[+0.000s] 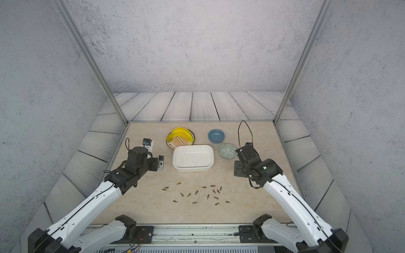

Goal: Put the bit on the desktop into the storage box
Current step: Pick up the screwdriver bit from the center of the board.

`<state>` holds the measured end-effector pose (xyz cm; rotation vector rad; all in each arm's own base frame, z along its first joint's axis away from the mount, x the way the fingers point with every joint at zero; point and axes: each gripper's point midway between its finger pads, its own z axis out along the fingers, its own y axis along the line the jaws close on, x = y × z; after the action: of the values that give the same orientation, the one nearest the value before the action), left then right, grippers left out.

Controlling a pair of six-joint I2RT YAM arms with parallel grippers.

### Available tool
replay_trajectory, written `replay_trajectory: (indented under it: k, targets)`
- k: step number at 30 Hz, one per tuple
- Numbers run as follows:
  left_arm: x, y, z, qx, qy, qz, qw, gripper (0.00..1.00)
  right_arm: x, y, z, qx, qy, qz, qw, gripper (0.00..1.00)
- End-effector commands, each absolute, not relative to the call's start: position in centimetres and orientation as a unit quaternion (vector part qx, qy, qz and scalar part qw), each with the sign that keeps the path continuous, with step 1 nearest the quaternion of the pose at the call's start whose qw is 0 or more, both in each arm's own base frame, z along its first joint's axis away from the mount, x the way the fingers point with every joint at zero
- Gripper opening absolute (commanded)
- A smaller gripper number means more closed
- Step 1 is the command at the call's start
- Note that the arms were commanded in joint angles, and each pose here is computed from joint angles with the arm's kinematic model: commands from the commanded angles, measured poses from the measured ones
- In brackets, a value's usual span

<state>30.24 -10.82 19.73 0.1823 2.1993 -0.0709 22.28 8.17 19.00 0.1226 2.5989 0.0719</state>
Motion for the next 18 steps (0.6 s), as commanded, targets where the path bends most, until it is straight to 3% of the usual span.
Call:
replay_trajectory:
  k: [1,7,18]
  targets:
    - [28.4,-9.9,18.6,0.075,0.908,0.003,0.412,0.98,18.3,9.2,14.4,0.076,0.980,0.064,0.170,0.69]
    - [27.6,-10.1,16.9,0.074,0.917,0.001,0.392,0.98,17.4,11.8,9.4,0.072,0.984,0.101,0.127,0.65]
    - [26.9,-9.9,13.8,0.076,0.932,0.017,0.354,0.99,18.8,13.8,5.8,0.016,0.996,0.041,0.078,0.63]
